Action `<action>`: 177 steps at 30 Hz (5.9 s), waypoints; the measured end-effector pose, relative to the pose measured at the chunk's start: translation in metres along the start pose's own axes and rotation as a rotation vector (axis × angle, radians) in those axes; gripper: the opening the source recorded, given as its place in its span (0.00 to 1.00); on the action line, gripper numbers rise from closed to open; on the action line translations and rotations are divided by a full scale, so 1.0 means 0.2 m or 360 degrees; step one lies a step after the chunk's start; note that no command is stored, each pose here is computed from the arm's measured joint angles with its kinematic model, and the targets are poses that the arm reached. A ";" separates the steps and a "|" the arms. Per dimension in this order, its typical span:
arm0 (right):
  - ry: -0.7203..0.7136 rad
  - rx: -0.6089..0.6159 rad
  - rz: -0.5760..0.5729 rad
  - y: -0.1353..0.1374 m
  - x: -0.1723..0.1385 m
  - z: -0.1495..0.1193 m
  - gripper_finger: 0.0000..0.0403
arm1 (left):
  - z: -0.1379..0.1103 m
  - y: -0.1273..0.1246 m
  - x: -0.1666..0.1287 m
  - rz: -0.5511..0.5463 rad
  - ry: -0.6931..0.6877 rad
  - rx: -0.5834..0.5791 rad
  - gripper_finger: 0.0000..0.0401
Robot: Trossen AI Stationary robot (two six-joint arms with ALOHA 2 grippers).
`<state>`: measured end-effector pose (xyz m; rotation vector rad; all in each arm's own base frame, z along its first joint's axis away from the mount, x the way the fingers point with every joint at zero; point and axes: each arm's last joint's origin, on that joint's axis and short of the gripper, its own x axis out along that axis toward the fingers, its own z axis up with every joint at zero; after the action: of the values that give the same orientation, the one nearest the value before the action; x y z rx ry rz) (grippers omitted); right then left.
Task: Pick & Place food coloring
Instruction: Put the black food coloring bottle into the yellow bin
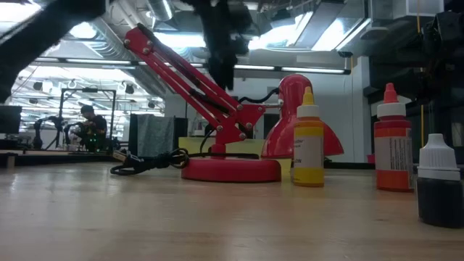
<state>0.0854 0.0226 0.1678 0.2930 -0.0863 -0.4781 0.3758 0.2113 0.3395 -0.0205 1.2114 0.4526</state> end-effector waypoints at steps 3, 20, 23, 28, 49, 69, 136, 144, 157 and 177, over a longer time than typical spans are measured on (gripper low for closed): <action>0.0000 0.0000 0.0000 0.00 0.00 0.00 0.86 | -0.06 -0.06 -0.18 0.0042 -0.0060 -0.0003 0.80; 0.0000 0.0000 -0.0001 0.00 0.00 0.00 0.86 | -0.77 -0.43 -0.72 -0.0058 -0.0510 0.0029 0.80; 0.0000 0.0000 -0.0001 0.00 0.00 0.00 0.86 | -0.87 -0.51 -0.78 -0.0223 -0.0630 0.0094 0.80; 0.0000 0.0000 0.0000 0.00 0.00 0.00 0.86 | -1.00 -0.62 -0.88 -0.0432 -0.0854 0.0216 0.80; 0.0000 0.0000 0.0000 0.00 0.00 0.00 0.86 | -1.45 -0.84 -0.55 -0.0659 -0.0599 0.0098 0.80; 0.0000 0.0000 0.0000 0.00 0.00 0.00 0.86 | -1.65 -0.66 -0.27 -0.0163 -0.0937 -0.0623 0.80; 0.0000 0.0000 0.0000 0.00 0.00 0.00 0.86 | -1.85 -0.44 0.06 0.0416 -0.1648 -0.1018 0.80; 0.0000 0.0000 0.0000 0.00 0.00 0.00 0.86 | -1.86 -0.43 0.06 0.0444 -0.1652 -0.1096 0.80; 0.0000 0.0000 0.0000 0.00 0.00 0.00 0.86 | -1.84 -0.46 0.07 0.0362 -0.1631 -0.0654 0.80; 0.0000 0.0000 -0.0001 0.00 0.00 0.00 0.86 | -1.84 -0.46 0.07 0.0342 -0.1638 -0.0698 0.80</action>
<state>0.0854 0.0226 0.1677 0.2930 -0.0863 -0.4785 0.0804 0.0391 0.1735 -0.0279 0.0898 0.7809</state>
